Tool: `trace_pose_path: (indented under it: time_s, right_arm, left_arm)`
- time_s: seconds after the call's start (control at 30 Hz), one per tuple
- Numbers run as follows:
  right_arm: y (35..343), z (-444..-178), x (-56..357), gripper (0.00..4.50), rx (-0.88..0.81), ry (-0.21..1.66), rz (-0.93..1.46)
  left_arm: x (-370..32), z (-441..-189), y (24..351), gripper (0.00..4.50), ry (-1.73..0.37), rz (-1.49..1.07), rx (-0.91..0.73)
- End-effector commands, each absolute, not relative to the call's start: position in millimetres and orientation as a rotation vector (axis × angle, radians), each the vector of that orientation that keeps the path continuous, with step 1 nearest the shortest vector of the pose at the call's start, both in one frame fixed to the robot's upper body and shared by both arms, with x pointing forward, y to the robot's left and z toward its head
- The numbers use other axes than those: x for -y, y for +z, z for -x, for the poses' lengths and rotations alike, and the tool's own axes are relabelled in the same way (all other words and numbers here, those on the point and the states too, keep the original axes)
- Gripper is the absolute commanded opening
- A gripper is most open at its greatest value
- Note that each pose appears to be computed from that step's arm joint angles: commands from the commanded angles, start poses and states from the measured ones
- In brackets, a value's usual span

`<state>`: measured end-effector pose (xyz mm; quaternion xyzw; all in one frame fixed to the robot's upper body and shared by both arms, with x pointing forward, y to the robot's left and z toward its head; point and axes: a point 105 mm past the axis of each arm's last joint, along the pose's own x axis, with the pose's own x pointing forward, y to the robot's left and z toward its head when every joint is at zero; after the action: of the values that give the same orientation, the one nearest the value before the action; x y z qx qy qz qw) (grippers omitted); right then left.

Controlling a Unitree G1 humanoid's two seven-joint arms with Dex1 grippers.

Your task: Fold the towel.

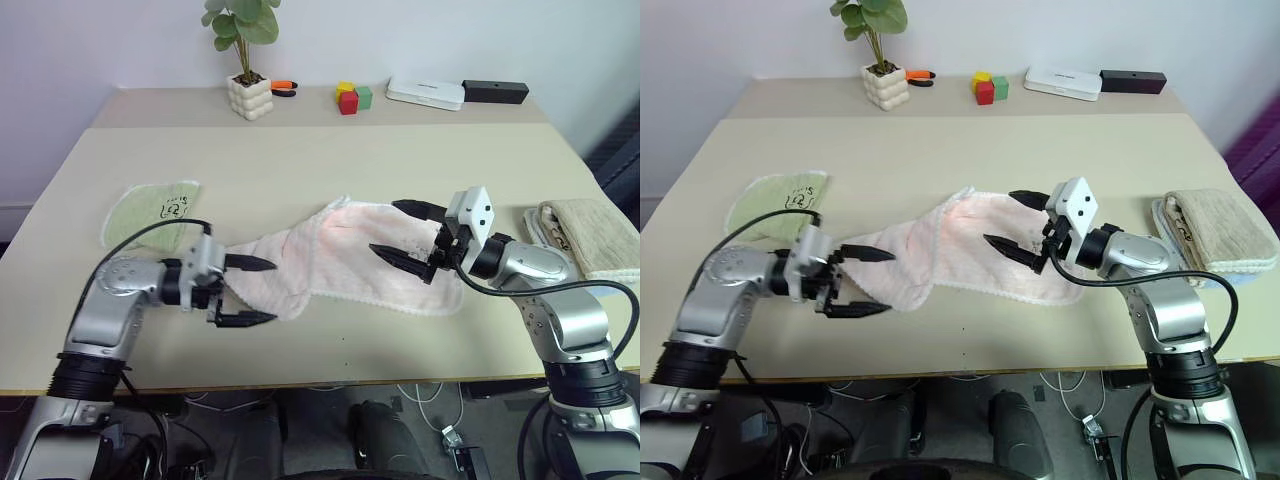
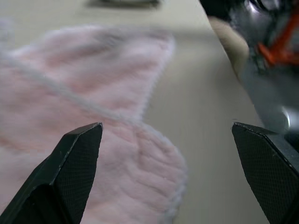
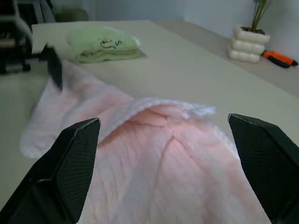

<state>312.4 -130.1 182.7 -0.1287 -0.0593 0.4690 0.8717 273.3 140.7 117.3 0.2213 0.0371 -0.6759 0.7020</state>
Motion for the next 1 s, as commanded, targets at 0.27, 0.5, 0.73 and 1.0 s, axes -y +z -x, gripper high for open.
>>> trace_pose_path:
  time_s: [0.27, 0.5, 0.73, 1.0]
  right_arm:
    - [184.8, -307.0, 125.5, 4.49, 0.213, 0.913, 0.256]
    - [184.4, -303.4, 126.5, 4.50, 0.219, 0.887, 0.255]
    - [185.7, -311.2, 134.7, 4.50, 0.221, 0.838, 0.290]
    - [176.5, -336.7, 151.3, 4.50, 0.152, 0.739, 0.367]
  left_arm:
    - [-135.0, -286.8, 78.7, 4.26, -1.504, -0.721, -0.197]
    - [-131.5, -300.7, 66.4, 1.23, -1.468, -0.704, -0.244]
    - [-129.1, -291.2, 81.4, 0.09, -1.535, -0.563, -0.170]
    - [-149.0, -275.7, 129.6, 0.09, -1.530, -0.389, -0.007]
